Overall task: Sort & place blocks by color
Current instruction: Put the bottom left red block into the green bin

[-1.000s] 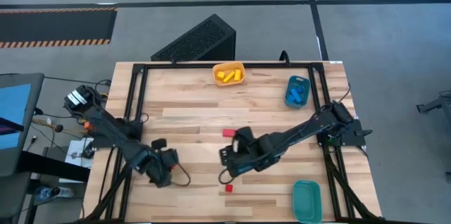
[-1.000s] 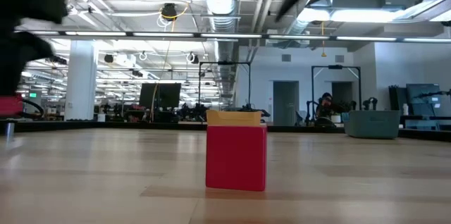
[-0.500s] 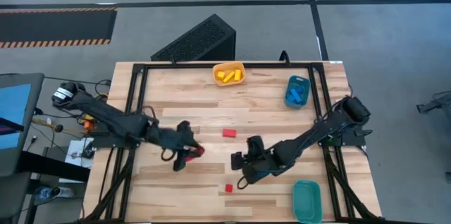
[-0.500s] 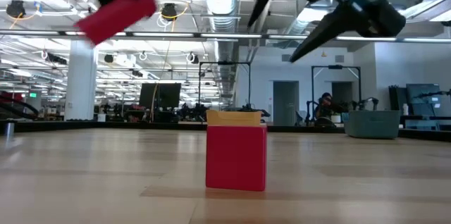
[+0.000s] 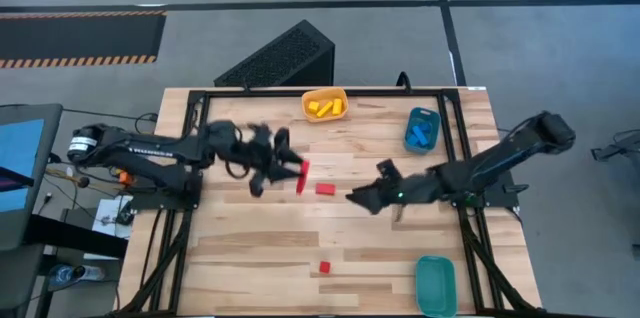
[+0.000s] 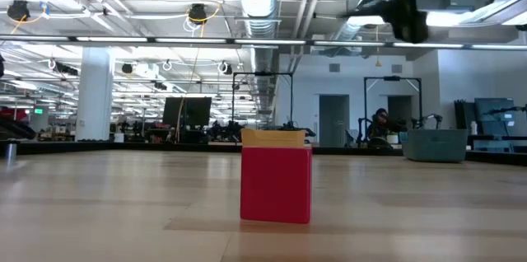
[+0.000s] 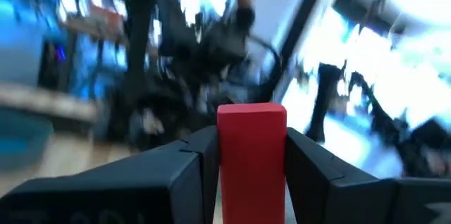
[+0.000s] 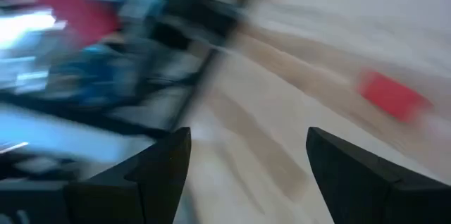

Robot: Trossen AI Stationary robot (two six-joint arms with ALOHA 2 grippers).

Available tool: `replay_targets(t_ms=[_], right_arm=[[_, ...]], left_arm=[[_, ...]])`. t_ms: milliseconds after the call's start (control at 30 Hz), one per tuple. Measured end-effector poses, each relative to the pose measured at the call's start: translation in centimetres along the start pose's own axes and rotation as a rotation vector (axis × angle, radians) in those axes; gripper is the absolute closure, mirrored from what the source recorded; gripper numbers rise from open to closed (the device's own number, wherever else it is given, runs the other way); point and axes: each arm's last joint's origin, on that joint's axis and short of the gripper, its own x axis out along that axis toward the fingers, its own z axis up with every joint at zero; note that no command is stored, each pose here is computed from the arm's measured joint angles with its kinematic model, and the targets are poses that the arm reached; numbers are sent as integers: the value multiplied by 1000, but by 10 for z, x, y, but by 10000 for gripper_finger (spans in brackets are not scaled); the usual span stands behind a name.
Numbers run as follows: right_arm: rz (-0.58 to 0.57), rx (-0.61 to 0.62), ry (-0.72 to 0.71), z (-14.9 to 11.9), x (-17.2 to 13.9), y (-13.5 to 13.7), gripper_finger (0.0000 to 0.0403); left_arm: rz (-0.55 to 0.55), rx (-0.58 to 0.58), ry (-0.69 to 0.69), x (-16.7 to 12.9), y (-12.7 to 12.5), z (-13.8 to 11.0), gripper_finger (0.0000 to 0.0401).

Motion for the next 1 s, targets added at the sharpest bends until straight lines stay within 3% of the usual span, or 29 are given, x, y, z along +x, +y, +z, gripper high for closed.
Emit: replay_targets(t_ms=[100,200,333,600,800,1000], right_arm=[[249,-70,-86,20,-11,-8,101],[364,-114,-204,42,-19,-18,101],[419,-113,-274,71,-20,-25,101],[558,-196,-198,110,-16,-41,101],[665,-211,-167,139,-26,-52,101],[707,-237,-164,162,-34,-63,101]], left_arm=[[29,17,-126,-7,14,18,303],[35,65,-239,-15,27,33,303],[51,70,-363,-15,48,41,303],[0,38,-552,6,94,38,302],[-70,130,-730,23,104,47,302],[-64,218,-772,31,106,57,302]])
